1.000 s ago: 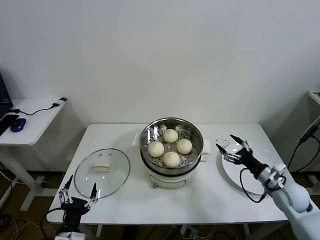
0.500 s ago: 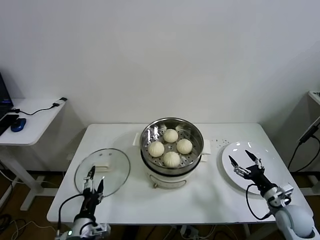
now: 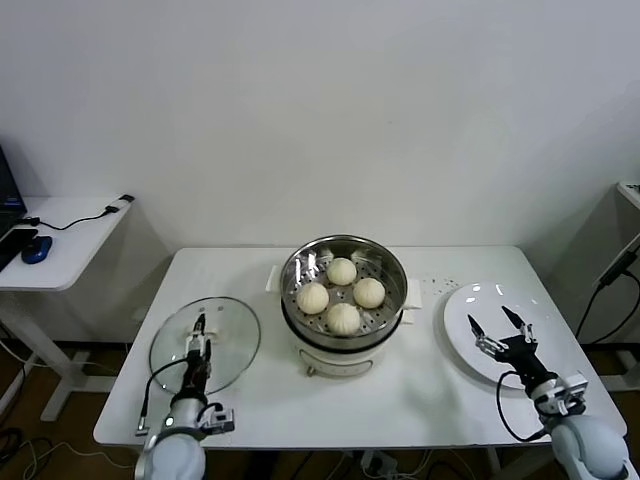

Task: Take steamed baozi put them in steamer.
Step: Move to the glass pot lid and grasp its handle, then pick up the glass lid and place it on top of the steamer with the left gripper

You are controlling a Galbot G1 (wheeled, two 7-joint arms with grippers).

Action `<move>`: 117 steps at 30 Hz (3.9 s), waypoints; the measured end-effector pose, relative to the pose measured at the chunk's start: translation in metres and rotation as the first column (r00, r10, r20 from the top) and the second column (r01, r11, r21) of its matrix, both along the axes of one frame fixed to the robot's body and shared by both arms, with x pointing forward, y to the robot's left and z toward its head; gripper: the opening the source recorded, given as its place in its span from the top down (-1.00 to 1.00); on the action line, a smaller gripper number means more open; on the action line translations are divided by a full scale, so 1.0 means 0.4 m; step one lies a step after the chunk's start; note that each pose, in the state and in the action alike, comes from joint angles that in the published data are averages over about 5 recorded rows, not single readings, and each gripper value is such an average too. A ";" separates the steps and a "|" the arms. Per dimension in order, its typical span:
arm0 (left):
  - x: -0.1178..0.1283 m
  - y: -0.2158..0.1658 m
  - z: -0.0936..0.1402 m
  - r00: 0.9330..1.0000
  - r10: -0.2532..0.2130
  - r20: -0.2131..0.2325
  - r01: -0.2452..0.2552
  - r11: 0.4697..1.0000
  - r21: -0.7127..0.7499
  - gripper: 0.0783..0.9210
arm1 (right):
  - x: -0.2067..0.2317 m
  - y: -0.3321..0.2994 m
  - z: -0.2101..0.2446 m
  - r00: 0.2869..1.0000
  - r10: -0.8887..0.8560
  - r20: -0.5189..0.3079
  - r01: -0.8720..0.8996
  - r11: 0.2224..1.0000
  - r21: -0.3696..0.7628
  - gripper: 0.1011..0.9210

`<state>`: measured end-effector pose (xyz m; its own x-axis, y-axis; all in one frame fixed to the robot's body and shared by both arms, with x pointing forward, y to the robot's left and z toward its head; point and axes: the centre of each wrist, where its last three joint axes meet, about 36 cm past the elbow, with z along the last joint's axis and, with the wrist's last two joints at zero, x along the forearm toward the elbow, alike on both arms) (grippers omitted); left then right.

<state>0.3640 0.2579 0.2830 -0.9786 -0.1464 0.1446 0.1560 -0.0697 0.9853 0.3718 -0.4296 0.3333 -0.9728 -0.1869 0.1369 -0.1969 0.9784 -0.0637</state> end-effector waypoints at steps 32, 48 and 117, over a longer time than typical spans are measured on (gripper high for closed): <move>0.156 0.061 -0.054 0.999 0.036 0.010 -0.036 0.999 0.003 0.23 | -0.014 0.005 -0.042 1.000 -0.030 0.004 0.030 0.999 -0.014 -0.76; 0.093 0.071 0.099 0.988 0.072 0.135 -0.072 0.997 -0.005 0.83 | -0.003 -0.011 -0.039 0.999 -0.037 0.014 0.037 0.999 -0.022 -0.76; 0.225 -0.715 0.345 0.989 -0.063 0.131 0.070 0.996 -0.052 0.83 | 0.066 -0.077 -0.071 0.995 -0.095 0.006 0.095 0.991 -0.093 -0.76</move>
